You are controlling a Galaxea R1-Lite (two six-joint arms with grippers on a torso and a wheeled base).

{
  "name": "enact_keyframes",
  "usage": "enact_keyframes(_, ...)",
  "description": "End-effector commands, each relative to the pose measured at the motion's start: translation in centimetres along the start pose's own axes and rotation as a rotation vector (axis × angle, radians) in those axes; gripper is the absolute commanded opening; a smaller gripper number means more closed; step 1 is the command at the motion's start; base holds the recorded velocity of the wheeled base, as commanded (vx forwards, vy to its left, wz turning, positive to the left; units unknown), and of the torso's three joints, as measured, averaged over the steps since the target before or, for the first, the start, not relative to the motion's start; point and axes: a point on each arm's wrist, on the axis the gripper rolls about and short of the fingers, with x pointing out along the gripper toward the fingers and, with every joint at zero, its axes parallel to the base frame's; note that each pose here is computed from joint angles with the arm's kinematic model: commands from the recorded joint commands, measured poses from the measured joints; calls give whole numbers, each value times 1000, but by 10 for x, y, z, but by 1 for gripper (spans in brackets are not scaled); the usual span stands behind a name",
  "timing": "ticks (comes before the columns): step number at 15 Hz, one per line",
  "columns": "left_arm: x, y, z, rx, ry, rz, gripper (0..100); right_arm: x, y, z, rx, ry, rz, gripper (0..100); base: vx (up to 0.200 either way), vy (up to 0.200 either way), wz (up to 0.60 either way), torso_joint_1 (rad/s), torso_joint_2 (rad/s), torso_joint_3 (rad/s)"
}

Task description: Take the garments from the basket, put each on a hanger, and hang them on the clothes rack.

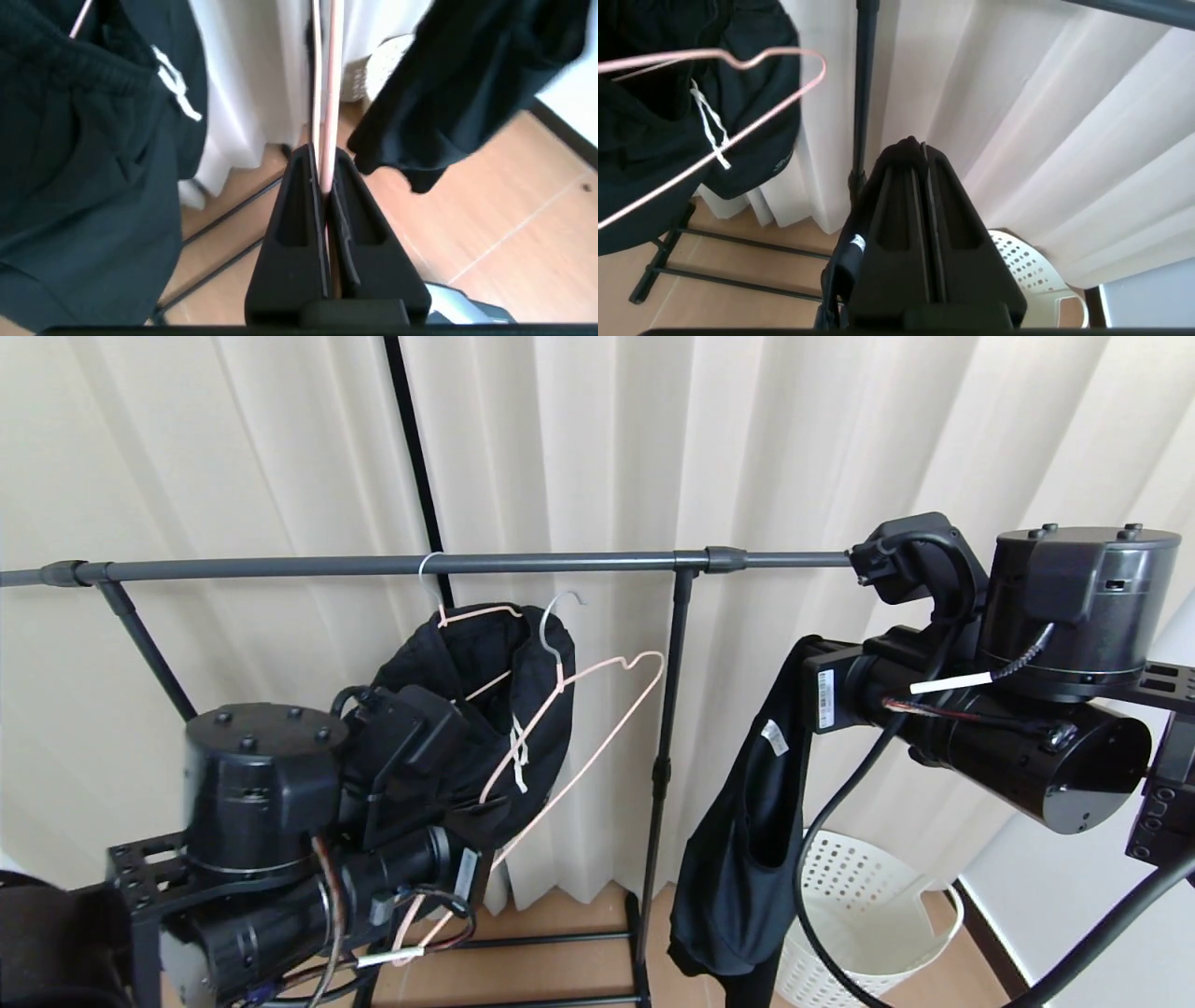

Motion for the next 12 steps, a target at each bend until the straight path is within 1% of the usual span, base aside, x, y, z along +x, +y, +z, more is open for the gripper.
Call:
enact_keyframes(1,-27,1,-16,0,-40,-45,0,4,-2,-2,-5,8,-14,0,0,0,0,0,0,0)
enact_keyframes(3,-35,1,-29,-3,-60,-78,0,6,-5,-3,-13,12,-24,0,0,0,0,0,0,0)
enact_keyframes(4,-36,1,-30,-5,-66,-84,0,7,-5,-3,-15,14,-26,0,0,0,0,0,0,0)
enact_keyframes(5,-38,0,-38,-8,-78,-114,0,12,-7,-5,-16,24,-39,0,0,0,0,0,0,0)
enact_keyframes(6,-39,0,-41,-6,-98,-142,0,18,-10,-9,-27,38,-53,0,0,0,0,0,0,0)
enact_keyframes(8,-41,0,-39,-11,-134,-156,0,20,-12,-11,-37,48,-63,0,0,0,0,0,0,0)
enact_keyframes(12,-45,-1,-47,-8,-140,-205,0,31,-17,-17,-53,72,-94,0,0,0,0,0,0,0)
